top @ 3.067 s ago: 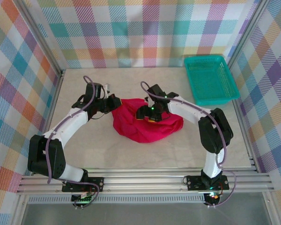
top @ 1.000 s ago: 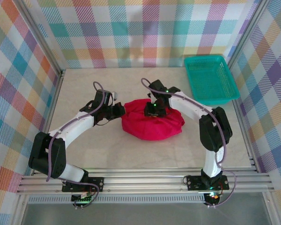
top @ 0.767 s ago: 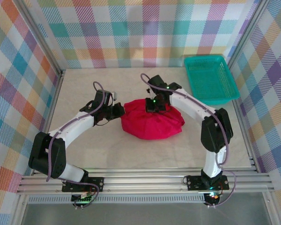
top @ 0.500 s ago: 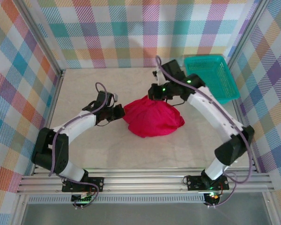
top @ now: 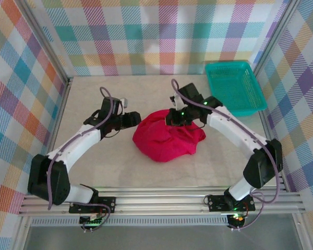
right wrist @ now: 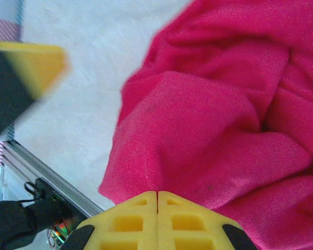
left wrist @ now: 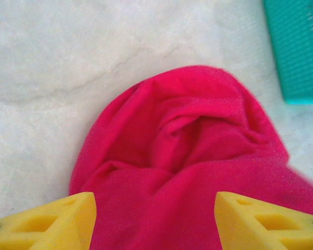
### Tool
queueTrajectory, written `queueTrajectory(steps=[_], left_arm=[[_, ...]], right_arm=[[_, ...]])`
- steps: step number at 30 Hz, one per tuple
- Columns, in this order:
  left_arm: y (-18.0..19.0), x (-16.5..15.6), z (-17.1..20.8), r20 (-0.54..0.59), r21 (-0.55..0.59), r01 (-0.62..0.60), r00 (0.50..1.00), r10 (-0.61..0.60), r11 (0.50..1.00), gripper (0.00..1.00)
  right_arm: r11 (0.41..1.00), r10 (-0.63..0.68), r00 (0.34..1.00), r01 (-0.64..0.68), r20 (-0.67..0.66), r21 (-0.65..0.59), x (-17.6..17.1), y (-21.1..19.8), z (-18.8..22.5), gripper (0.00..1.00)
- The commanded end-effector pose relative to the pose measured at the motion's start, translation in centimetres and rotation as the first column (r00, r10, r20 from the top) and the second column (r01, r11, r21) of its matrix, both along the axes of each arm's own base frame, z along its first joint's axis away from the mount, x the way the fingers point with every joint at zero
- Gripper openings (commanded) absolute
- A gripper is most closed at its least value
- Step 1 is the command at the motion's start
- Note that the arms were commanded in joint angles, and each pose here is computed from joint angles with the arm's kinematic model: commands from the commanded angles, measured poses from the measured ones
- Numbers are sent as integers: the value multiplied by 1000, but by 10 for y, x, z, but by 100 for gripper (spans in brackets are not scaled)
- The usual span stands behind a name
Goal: Fold the inside-out t-shirt
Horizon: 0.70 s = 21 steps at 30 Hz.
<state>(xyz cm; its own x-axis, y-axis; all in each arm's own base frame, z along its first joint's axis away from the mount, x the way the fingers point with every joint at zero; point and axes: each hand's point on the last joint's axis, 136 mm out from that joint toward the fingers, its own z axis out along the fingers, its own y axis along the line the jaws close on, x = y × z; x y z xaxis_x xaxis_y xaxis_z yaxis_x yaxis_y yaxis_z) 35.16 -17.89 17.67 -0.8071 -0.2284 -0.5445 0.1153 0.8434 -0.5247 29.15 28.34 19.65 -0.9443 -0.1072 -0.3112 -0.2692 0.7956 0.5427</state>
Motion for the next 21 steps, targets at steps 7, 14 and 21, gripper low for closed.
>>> queueTrajectory(steps=[7,14,21], left_arm=[[-62,-31,29,118,-154,327,943,-312,932,66],[-101,-53,0,101,-111,459,888,-449,882,77],[-115,-46,-31,49,-72,455,890,-453,887,80]], right_arm=[[996,-40,995,47,-89,79,24,20,-5,0],[993,-84,989,93,-120,71,31,13,-10,0],[993,-94,988,103,-126,65,35,13,-6,0]])
